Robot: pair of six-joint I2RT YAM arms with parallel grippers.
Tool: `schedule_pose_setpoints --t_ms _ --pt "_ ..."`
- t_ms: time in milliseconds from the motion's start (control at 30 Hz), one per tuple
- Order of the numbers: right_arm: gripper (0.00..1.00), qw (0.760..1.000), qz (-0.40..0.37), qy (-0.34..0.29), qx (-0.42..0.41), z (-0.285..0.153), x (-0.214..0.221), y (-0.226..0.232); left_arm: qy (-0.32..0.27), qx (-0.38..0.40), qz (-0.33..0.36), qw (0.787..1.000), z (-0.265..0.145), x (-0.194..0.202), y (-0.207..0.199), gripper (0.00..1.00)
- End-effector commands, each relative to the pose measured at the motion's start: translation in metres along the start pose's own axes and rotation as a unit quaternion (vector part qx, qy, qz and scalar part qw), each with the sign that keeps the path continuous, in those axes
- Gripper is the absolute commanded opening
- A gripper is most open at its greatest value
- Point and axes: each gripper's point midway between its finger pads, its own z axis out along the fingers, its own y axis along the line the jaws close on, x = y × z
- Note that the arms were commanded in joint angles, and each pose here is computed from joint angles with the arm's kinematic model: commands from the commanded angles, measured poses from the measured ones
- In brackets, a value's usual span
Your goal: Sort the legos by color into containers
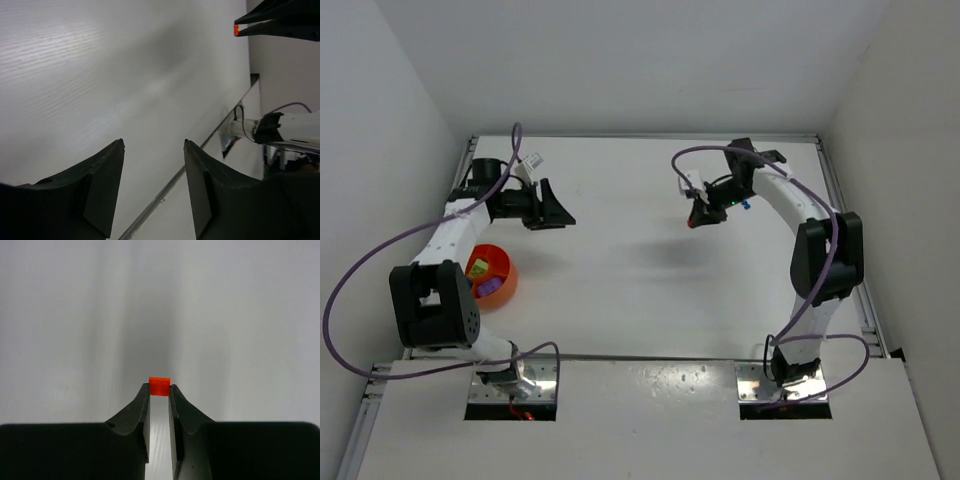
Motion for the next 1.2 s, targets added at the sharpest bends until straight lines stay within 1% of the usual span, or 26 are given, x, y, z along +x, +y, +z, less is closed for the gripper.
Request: schedule_pose_setpoints --t_ms 0,67,100,133,200,233,367,400,500,600,733,867,1033,1167 --pt "0.10 0.990 0.040 -0.136 0.024 0.003 -0.091 -0.018 -0.001 0.089 -0.014 0.996 0.018 -0.014 -0.036 0.57" --pt "0.10 0.986 0.054 -0.157 0.023 0.013 -0.113 -0.022 0.001 0.096 -0.020 0.995 0.027 -0.022 -0.040 0.55" --pt "0.10 0.983 0.043 -0.177 0.038 0.015 -0.126 -0.033 0.005 0.103 -0.024 0.994 0.032 -0.025 -0.048 0.54" --pt "0.10 0.977 0.095 -0.190 0.032 0.018 -0.138 -0.033 -0.004 0.103 -0.010 0.995 0.035 -0.035 -0.052 0.54" --pt "0.09 0.970 0.125 -0.208 0.034 0.026 -0.155 -0.033 -0.003 0.101 -0.006 0.995 0.041 -0.040 -0.056 0.52" --pt "0.09 0.961 0.142 -0.232 0.045 0.025 -0.170 -0.042 -0.003 0.105 -0.008 0.994 0.044 -0.043 -0.061 0.52" --pt "0.09 0.953 0.156 -0.256 0.050 0.034 -0.198 -0.044 0.004 0.118 -0.017 0.993 0.056 -0.047 -0.066 0.50" --pt "0.09 0.952 0.147 -0.262 0.051 0.032 -0.208 -0.045 0.009 0.120 -0.017 0.993 0.060 -0.047 -0.067 0.50" --pt "0.09 0.955 0.160 -0.248 0.037 0.051 -0.208 -0.040 0.000 0.124 -0.020 0.992 0.061 -0.055 -0.069 0.50" --pt "0.08 0.953 0.163 -0.249 0.050 0.054 -0.210 -0.043 -0.001 0.135 -0.022 0.991 0.064 -0.059 -0.075 0.50" --pt "0.08 0.956 0.154 -0.246 0.047 0.062 -0.217 -0.037 0.007 0.142 -0.028 0.989 0.071 -0.057 -0.075 0.50" --pt "0.08 0.958 0.152 -0.236 0.051 0.065 -0.217 -0.036 0.007 0.152 -0.025 0.988 0.069 -0.059 -0.081 0.50" --pt "0.08 0.960 0.162 -0.222 0.048 0.078 -0.208 -0.038 0.007 0.158 -0.021 0.987 0.068 -0.060 -0.083 0.50" --pt "0.08 0.960 0.163 -0.220 0.052 0.080 -0.206 -0.041 0.008 0.158 -0.026 0.987 0.067 -0.058 -0.084 0.53"
